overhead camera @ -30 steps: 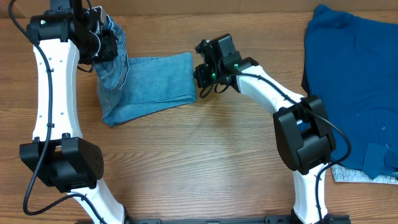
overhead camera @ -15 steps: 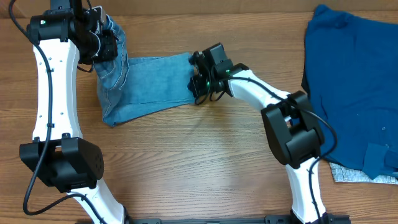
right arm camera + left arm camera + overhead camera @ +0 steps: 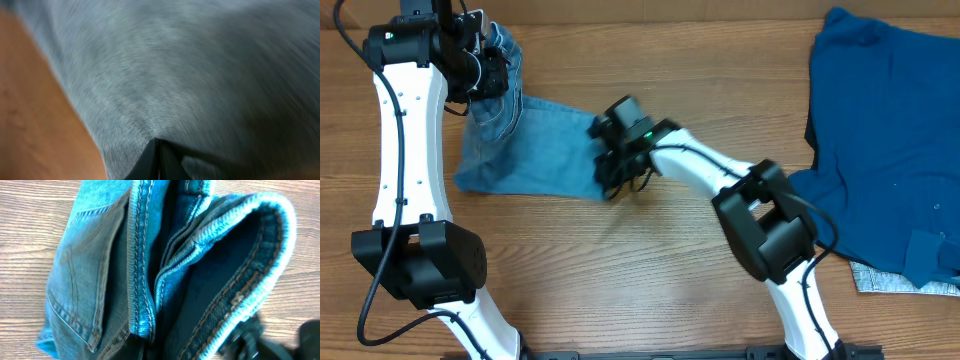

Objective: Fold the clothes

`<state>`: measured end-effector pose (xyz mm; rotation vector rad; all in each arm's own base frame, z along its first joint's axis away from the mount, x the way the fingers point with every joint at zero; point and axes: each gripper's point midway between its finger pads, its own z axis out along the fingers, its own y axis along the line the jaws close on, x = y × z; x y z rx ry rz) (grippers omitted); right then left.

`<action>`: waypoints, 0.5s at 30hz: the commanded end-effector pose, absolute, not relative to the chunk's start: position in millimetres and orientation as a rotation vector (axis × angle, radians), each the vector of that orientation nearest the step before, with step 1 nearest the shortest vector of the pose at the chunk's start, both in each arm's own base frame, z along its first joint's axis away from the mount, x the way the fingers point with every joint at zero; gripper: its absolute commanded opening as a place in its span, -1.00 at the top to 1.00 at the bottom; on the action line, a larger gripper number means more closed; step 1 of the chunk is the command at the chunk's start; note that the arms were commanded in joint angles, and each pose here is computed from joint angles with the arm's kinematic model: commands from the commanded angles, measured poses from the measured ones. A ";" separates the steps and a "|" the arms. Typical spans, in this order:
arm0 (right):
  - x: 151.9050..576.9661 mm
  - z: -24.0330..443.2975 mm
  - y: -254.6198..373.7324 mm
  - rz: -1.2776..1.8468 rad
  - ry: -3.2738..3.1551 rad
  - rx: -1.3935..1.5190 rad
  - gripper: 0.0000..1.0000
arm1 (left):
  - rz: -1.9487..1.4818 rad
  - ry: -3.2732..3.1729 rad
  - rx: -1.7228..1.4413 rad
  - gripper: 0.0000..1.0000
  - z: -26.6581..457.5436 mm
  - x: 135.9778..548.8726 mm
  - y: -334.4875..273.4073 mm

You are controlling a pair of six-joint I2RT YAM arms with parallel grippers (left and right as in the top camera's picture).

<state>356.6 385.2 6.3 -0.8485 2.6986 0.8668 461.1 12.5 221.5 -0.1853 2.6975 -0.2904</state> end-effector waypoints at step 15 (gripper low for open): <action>330.0 -16.9 393.7 0.892 2.776 -0.857 0.92 | -0.311 2.815 -0.076 0.59 230.5 423.3 -35.6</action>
